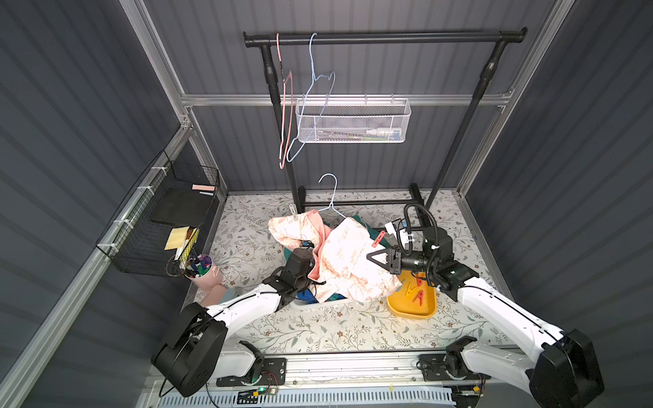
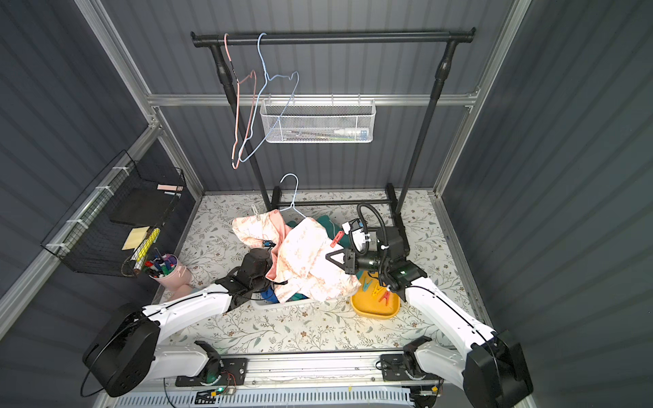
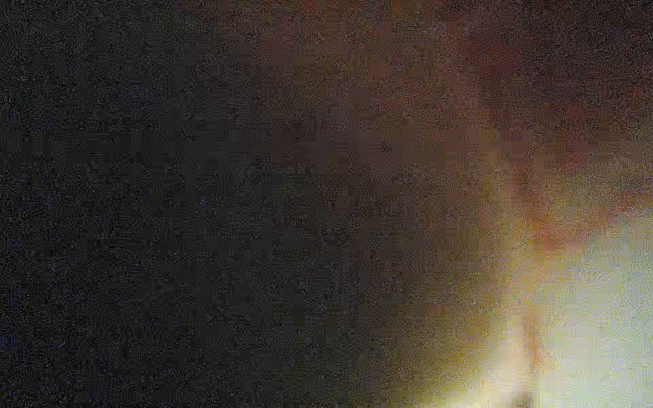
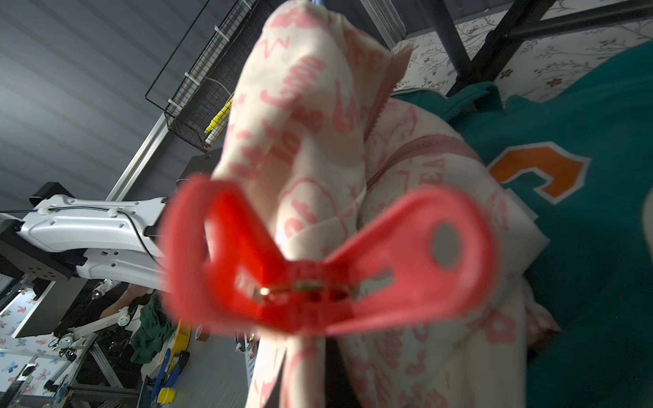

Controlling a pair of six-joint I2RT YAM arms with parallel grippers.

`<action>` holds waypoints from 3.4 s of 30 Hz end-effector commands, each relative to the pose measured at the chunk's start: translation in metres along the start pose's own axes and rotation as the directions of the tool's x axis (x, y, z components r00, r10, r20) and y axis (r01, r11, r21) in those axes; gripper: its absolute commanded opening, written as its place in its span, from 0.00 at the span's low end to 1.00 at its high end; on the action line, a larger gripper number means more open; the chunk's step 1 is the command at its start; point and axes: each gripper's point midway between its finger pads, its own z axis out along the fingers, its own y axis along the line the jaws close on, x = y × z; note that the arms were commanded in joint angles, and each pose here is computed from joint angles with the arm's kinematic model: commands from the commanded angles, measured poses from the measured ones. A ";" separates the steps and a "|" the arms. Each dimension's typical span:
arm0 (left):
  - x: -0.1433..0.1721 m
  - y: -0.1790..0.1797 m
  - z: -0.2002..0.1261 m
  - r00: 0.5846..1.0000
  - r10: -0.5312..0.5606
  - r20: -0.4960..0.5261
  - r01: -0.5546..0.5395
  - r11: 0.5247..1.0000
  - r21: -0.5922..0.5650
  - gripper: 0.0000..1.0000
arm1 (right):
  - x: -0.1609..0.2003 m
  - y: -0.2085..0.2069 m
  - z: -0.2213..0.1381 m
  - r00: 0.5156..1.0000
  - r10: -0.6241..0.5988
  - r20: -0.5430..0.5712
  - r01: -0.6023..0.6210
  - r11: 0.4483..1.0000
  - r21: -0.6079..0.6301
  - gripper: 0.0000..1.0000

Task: Remove the clothespins securing jackets to the hanger
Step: Adjust the jacket in the basket.

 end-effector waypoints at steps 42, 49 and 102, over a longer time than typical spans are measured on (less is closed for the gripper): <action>-0.167 -0.068 -0.139 0.900 0.308 0.307 -0.278 0.950 -0.141 0.76 | -0.011 -0.029 -0.014 1.000 -0.028 0.013 0.025 0.985 0.173 0.00; -0.115 -0.089 -0.079 0.914 0.380 0.142 -0.395 0.914 0.093 0.49 | -0.025 -0.023 -0.009 0.996 -0.088 0.004 0.086 0.982 0.169 0.00; -0.199 -0.064 -0.073 0.922 0.292 0.253 -0.276 0.956 -0.097 0.86 | 0.036 -0.051 0.022 0.982 -0.085 -0.166 0.129 0.953 0.273 0.00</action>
